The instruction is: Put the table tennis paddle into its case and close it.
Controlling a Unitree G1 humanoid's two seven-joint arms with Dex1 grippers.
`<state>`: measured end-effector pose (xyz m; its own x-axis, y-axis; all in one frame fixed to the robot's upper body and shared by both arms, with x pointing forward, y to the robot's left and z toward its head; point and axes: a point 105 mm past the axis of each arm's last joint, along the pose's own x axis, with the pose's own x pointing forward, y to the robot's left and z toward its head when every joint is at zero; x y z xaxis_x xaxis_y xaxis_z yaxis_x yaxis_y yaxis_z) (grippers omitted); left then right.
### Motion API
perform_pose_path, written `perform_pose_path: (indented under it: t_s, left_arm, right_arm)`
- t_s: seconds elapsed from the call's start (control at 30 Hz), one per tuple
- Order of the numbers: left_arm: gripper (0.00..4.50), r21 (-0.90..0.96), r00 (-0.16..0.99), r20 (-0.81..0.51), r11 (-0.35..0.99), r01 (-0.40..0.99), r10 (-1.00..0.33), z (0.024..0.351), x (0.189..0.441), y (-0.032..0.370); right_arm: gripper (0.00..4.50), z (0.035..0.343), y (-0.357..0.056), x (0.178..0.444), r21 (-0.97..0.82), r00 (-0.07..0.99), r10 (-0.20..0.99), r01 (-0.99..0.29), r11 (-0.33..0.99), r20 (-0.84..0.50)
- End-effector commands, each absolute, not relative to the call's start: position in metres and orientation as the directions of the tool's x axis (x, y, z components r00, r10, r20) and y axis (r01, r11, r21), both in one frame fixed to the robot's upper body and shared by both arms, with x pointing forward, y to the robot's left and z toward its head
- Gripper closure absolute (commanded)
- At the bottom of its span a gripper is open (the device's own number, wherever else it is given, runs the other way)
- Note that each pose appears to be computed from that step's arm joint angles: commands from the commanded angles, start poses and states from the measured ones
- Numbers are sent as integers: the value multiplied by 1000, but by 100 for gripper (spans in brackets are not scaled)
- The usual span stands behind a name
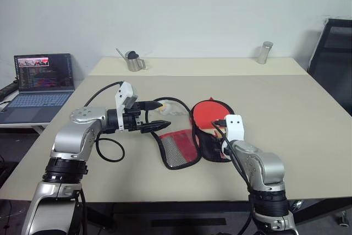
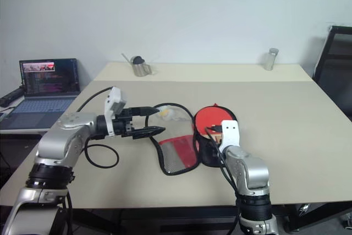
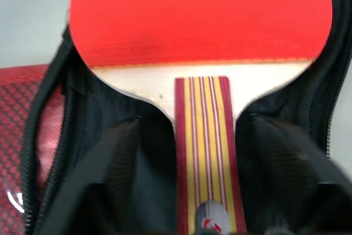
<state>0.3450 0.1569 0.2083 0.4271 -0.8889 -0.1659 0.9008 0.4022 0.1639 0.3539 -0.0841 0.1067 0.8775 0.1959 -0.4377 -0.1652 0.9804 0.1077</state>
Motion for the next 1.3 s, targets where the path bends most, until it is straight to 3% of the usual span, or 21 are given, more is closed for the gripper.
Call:
perform_pose_path:
  t_s: [0.03, 0.13, 0.2, 0.3, 0.37, 0.47, 0.6, 0.83, 1.1, 1.3]
  left_arm:
    - [0, 208, 437, -140, 405, 890, -888, 218, 343, 157]
    - [0, 201, 459, -137, 429, 881, -878, 216, 344, 161]
    - [0, 199, 472, -135, 443, 874, -871, 216, 344, 165]
    - [0, 185, 523, -139, 496, 848, -841, 214, 347, 183]
    - [0, 179, 552, -149, 526, 831, -821, 211, 349, 193]
    - [0, 169, 578, -154, 555, 815, -802, 205, 349, 201]
    - [0, 176, 630, -182, 606, 776, -755, 192, 351, 217]
    - [0, 232, 716, -221, 678, 698, -662, 173, 367, 241]
    - [0, 193, 717, -222, 692, 696, -660, 157, 388, 229]
    - [0, 243, 678, -348, 637, 732, -647, 140, 393, 229]
  right_arm:
    - [2, 140, -86, 350, 84, 921, 219, -203, 976, -321]
    - [2, 153, -82, 340, 71, 905, 307, -300, 951, -295]
    - [2, 164, -70, 330, 98, 861, 439, -428, 898, -256]
    - [2, 194, -67, 315, -2, 770, 613, -623, 782, -179]
    - [2, 205, -76, 312, -67, 736, 654, -671, 738, -172]
    - [2, 216, -90, 312, -141, 720, 672, -693, 707, -172]
    - [2, 236, -101, 302, -241, 655, 752, -744, 624, -76]
    - [2, 243, -114, 274, -197, 462, 868, -882, 428, -182]
    - [2, 254, -121, 274, -217, 457, 867, -883, 416, -196]
    - [2, 253, -118, 267, -196, 430, 878, -898, 393, -209]
